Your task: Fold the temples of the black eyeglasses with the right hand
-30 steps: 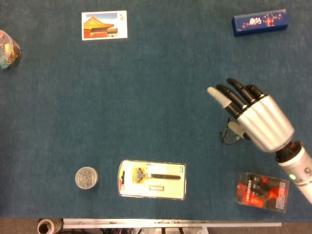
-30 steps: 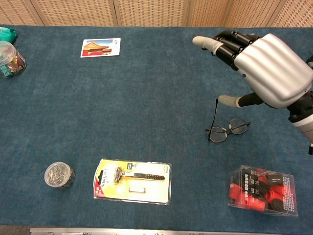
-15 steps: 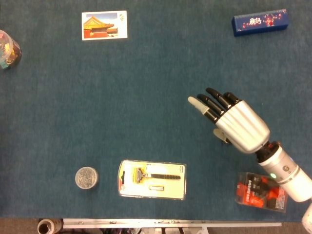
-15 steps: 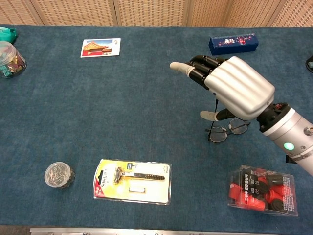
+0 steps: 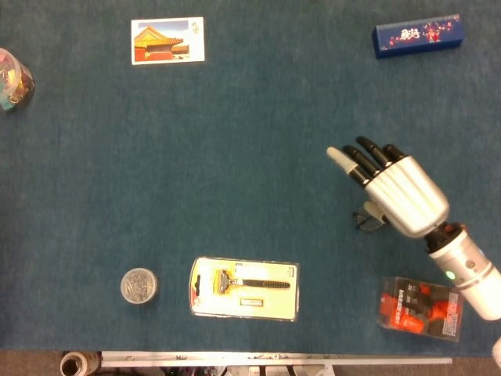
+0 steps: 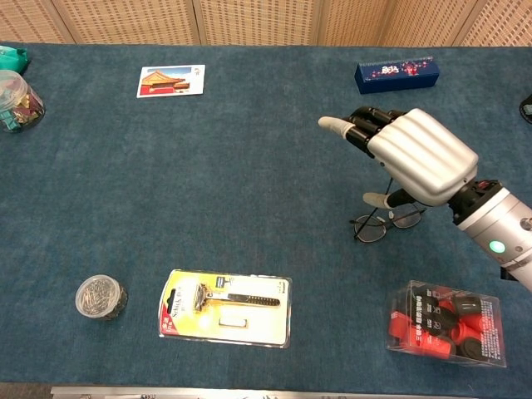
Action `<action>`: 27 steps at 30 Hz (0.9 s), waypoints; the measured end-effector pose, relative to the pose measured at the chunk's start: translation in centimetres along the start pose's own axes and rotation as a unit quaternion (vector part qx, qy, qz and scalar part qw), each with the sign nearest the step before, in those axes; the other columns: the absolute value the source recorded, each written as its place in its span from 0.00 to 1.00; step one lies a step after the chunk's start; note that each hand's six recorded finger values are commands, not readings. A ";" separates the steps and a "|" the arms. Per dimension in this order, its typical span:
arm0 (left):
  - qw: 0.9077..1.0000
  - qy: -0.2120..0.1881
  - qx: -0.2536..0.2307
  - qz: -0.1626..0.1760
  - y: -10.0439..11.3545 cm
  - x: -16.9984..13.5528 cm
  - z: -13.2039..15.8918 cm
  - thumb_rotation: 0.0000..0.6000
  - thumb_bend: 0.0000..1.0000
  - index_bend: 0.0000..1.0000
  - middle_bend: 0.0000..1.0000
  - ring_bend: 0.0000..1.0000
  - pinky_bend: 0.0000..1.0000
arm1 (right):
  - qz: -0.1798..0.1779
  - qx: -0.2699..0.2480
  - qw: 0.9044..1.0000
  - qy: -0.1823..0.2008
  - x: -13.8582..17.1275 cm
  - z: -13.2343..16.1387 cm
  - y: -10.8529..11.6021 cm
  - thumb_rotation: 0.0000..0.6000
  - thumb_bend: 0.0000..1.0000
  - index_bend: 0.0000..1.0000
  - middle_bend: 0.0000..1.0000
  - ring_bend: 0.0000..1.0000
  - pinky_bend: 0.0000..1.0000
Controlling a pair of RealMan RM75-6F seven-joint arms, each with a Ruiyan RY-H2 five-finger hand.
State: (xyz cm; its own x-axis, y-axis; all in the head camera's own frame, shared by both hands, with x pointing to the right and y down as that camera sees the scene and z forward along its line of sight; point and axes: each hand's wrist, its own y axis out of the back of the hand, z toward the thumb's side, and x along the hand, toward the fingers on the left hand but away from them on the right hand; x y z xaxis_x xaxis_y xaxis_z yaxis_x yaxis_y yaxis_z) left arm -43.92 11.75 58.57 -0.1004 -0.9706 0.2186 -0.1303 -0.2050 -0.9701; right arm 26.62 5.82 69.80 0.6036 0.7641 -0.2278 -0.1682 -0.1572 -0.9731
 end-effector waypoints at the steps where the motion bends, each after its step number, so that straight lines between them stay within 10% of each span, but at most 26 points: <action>1: 1.000 0.000 0.001 0.000 0.0 0.0 0.0 1.00 0.03 0.43 0.46 0.38 0.50 | 0.003 0.001 1.000 -0.005 0.3 -0.4 -0.2 1.00 0.06 0.13 0.26 0.18 0.42; 27: 1.000 -0.003 0.003 -0.008 -0.2 -0.3 0.3 1.00 0.03 0.43 0.46 0.38 0.50 | 0.089 0.014 0.994 -0.054 1.6 -3.9 -6.9 1.00 0.06 0.13 0.26 0.18 0.42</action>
State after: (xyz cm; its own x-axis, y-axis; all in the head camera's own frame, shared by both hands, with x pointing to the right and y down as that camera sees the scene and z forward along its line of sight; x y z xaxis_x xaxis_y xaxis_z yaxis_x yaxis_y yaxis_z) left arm -43.59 12.01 58.71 -0.0926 -0.9680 0.2331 -0.1267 -0.2207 -0.9671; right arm 31.81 5.68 76.02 0.4753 0.7884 -0.3906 -0.2875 -0.2804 -0.9158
